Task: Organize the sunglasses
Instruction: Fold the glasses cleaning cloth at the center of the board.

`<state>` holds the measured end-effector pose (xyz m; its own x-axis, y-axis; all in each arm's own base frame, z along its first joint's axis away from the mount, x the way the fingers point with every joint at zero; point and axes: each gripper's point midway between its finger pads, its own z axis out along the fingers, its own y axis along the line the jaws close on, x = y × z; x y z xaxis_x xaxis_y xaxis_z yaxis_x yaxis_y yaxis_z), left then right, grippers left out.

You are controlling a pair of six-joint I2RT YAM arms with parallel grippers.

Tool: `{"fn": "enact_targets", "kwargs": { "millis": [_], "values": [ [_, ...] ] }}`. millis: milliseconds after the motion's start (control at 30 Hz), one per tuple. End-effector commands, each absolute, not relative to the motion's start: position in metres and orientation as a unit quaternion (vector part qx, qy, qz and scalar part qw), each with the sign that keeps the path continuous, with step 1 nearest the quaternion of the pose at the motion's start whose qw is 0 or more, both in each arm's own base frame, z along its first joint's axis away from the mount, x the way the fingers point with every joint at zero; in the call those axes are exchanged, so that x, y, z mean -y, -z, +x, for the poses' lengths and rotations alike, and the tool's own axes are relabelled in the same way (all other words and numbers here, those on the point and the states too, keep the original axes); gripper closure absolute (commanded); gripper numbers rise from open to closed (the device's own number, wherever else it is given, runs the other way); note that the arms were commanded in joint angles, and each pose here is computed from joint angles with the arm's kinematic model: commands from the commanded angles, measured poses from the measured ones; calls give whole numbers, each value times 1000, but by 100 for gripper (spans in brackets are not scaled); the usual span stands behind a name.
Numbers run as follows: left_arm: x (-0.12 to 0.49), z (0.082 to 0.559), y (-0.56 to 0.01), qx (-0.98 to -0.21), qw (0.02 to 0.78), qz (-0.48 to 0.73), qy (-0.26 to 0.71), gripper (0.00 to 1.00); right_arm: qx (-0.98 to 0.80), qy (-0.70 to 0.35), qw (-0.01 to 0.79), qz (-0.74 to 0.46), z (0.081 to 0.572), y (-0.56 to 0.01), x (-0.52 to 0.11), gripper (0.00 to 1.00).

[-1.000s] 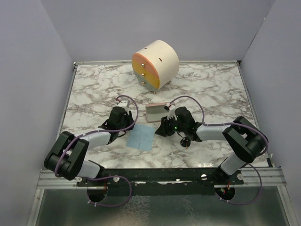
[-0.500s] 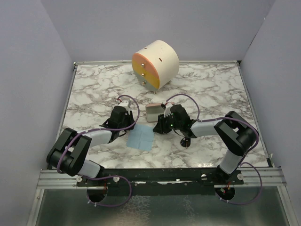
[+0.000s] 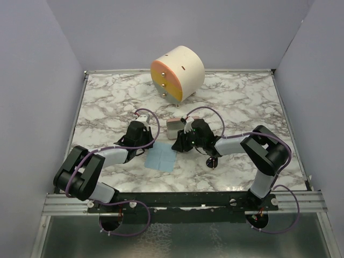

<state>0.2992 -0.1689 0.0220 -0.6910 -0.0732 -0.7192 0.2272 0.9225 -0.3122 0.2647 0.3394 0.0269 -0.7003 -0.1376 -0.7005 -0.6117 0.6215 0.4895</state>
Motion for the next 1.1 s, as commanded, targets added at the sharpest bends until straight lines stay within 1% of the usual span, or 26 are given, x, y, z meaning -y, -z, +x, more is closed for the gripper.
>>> {"fn": "enact_targets", "kwargs": {
  "millis": [0, 167, 200, 233, 267, 333, 533, 600, 633, 667, 1067],
  "values": [
    [173, 297, -22, -900, 384, 52, 201, 84, -851, -364, 308, -221, 262, -16, -342, 71],
    [173, 297, -23, -899, 385, 52, 201, 88, -854, -354, 312, -218, 262, -16, -337, 72],
    [173, 297, -23, -899, 385, 52, 201, 90, -854, -354, 312, -218, 262, -16, -337, 74],
    [173, 297, -22, -900, 383, 53, 202, 93, -855, -353, 311, -218, 262, -15, -336, 77],
    [174, 297, -23, -899, 384, 53, 203, 97, -855, -353, 311, -217, 262, -15, -336, 78],
    [174, 297, -22, -899, 383, 54, 203, 100, -856, -353, 310, -217, 262, -13, -336, 83],
    [174, 296, -23, -899, 385, 55, 204, 100, -856, -351, 310, -217, 262, -12, -336, 86],
    [174, 296, -23, -899, 384, 54, 205, 100, -857, -350, 311, -218, 263, -12, -337, 93],
    [175, 296, -24, -898, 385, 54, 207, 100, -857, -349, 311, -218, 264, -12, -336, 97],
    [176, 296, -25, -897, 385, 55, 209, 100, -856, -348, 312, -219, 264, -13, -337, 99],
    [173, 298, -46, -884, 414, 42, 212, 100, -847, -345, 328, -238, 265, -28, -335, 99]
  ]
}}
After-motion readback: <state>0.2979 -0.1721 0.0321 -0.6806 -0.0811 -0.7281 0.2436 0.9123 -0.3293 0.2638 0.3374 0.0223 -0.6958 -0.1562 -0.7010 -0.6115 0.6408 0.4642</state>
